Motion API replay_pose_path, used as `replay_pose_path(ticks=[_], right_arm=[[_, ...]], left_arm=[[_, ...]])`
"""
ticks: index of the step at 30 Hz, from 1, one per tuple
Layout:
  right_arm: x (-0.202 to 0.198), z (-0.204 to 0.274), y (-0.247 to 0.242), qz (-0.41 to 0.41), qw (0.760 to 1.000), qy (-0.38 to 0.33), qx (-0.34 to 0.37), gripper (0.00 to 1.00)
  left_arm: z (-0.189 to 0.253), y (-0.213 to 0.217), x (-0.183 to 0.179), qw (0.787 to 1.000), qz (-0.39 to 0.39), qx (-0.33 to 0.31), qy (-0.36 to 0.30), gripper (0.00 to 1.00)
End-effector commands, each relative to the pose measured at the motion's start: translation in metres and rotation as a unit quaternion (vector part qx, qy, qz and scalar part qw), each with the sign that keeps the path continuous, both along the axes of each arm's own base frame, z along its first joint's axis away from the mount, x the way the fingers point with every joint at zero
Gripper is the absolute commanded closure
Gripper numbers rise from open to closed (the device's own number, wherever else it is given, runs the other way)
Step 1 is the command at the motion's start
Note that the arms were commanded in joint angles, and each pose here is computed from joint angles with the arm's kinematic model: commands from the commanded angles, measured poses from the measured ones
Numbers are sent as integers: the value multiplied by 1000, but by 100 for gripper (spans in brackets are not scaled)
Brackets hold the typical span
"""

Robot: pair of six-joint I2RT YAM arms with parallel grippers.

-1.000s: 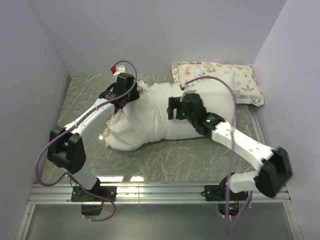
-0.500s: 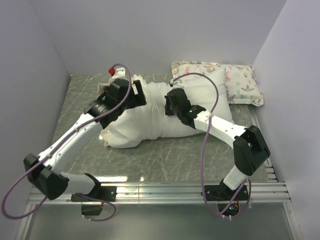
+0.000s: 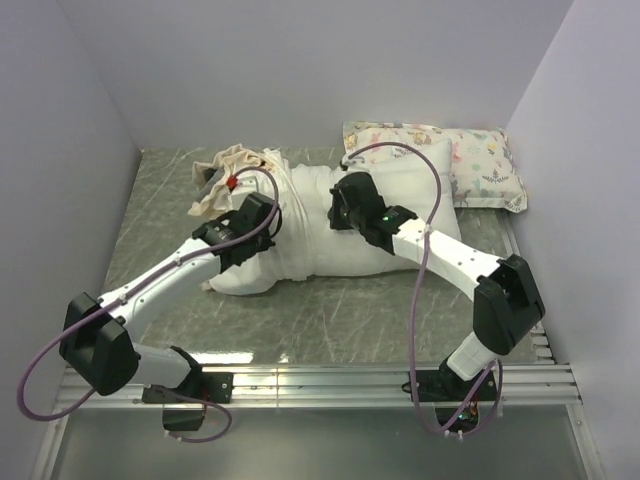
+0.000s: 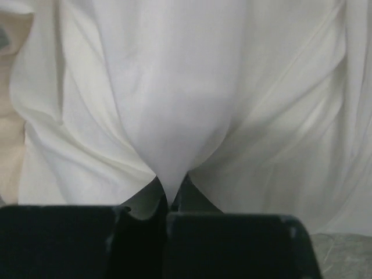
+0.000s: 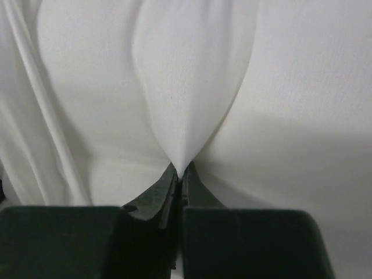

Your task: Remove the pillowcase from the pillow

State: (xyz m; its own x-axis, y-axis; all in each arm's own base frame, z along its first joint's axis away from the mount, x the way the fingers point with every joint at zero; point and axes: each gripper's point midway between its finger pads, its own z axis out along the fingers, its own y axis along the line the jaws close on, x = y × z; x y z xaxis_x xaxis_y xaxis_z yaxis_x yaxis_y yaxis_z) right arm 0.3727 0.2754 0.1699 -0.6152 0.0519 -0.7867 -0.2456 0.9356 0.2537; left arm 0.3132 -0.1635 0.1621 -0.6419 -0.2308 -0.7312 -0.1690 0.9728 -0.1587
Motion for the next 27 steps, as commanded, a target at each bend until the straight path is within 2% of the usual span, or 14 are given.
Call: replay_pose_path(ticks=[1, 6, 8, 9, 13, 20, 23, 27], right_arm=[[-24, 0, -29, -8, 999, 35, -6, 100], [-20, 34, -78, -65, 998, 4, -6, 100], [-24, 54, -93, -76, 997, -13, 9, 100], [-24, 62, -99, -81, 996, -19, 15, 100], [-29, 97, -131, -104, 993, -47, 39, 100], [-41, 138, -150, -113, 988, -83, 64, 100], [-46, 154, -148, -103, 987, -93, 77, 100], [-53, 180, -148, -95, 984, -115, 92, 100]], left_arm=[[33, 58, 13, 993, 99, 46, -33, 100], [55, 159, 11, 969, 233, 54, -63, 99], [60, 177, 8, 966, 247, 23, -74, 99], [55, 199, 5, 958, 278, 17, -76, 99], [44, 231, -3, 945, 319, -18, -75, 100], [18, 250, -4, 932, 354, -66, -51, 99], [16, 234, 6, 940, 321, -105, -47, 100], [16, 229, 8, 942, 310, -114, -49, 100]])
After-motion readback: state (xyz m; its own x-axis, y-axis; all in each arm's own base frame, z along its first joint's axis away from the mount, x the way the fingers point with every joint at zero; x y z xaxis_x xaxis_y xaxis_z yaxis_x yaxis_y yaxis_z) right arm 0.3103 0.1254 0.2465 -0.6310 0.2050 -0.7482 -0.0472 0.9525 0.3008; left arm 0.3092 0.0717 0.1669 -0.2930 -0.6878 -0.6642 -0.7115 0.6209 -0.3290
